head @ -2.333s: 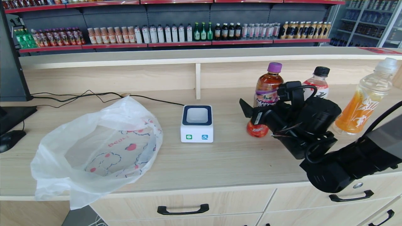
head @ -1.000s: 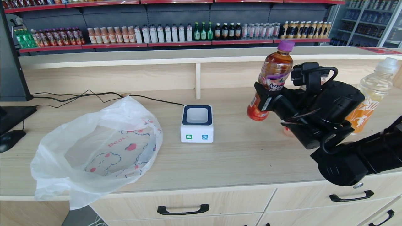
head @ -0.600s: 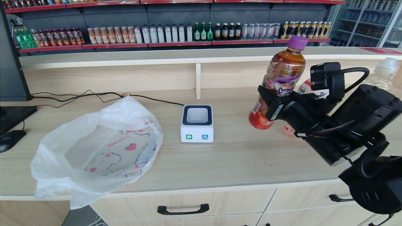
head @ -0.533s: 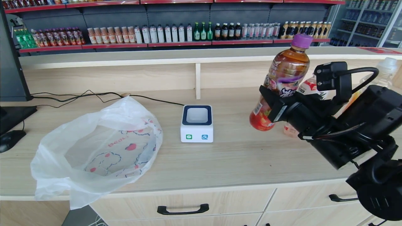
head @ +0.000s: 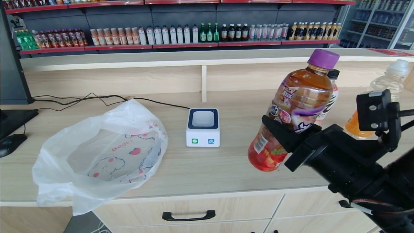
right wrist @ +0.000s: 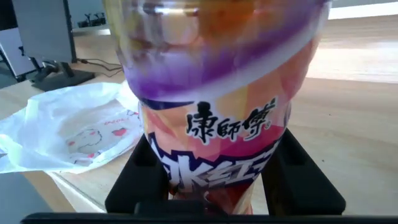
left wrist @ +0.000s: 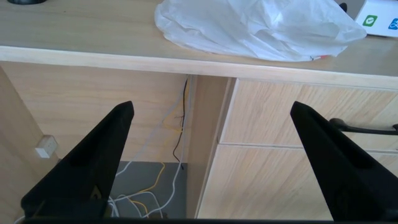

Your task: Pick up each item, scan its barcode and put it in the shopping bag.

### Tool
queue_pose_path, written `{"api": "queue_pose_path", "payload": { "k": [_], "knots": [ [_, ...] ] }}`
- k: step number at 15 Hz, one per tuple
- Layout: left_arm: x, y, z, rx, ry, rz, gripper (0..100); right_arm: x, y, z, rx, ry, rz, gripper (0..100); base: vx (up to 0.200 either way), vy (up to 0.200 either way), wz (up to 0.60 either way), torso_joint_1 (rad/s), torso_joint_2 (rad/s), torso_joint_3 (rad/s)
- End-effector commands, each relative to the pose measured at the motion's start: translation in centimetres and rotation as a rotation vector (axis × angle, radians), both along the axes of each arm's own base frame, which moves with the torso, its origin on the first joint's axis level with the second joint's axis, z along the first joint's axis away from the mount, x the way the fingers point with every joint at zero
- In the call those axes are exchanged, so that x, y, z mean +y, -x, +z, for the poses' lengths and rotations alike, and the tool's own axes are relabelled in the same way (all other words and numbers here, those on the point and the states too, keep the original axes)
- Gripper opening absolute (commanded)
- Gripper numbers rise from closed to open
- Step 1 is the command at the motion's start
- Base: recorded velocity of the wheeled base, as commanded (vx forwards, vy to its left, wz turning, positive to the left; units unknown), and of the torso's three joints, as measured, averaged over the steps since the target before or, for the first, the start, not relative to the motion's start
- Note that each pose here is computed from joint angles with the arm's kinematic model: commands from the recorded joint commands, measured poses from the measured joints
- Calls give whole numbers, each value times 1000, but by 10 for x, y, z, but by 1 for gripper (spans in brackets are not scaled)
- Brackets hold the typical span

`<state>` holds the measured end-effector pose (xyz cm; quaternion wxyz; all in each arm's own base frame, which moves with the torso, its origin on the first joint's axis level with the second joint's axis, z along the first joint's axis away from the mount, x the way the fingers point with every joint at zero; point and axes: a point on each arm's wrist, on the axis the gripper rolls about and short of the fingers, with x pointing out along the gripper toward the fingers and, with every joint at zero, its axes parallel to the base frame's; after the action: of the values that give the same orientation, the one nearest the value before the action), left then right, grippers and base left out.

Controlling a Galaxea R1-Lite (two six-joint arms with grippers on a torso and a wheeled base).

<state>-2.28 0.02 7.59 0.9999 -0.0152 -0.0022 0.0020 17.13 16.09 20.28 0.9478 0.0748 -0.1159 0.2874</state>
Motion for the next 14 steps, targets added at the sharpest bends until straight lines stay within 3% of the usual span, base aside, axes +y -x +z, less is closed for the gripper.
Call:
{"api": "queue_pose_path", "payload": {
  "k": [1,4,9,14],
  "knots": [
    [0,0,0,0,0,1,100,2,15,-3,-3,-10,53,0,0,0,0,0,0,0],
    [0,0,0,0,0,1,100,8,32,-5,7,-73,191,0,0,0,0,0,0,0],
    [0,0,0,0,0,1,100,18,75,-26,65,-2,399,0,0,0,0,0,0,0],
    [0,0,0,0,0,2,100,19,78,-24,198,-182,471,0,0,0,0,0,0,0]
  ]
}}
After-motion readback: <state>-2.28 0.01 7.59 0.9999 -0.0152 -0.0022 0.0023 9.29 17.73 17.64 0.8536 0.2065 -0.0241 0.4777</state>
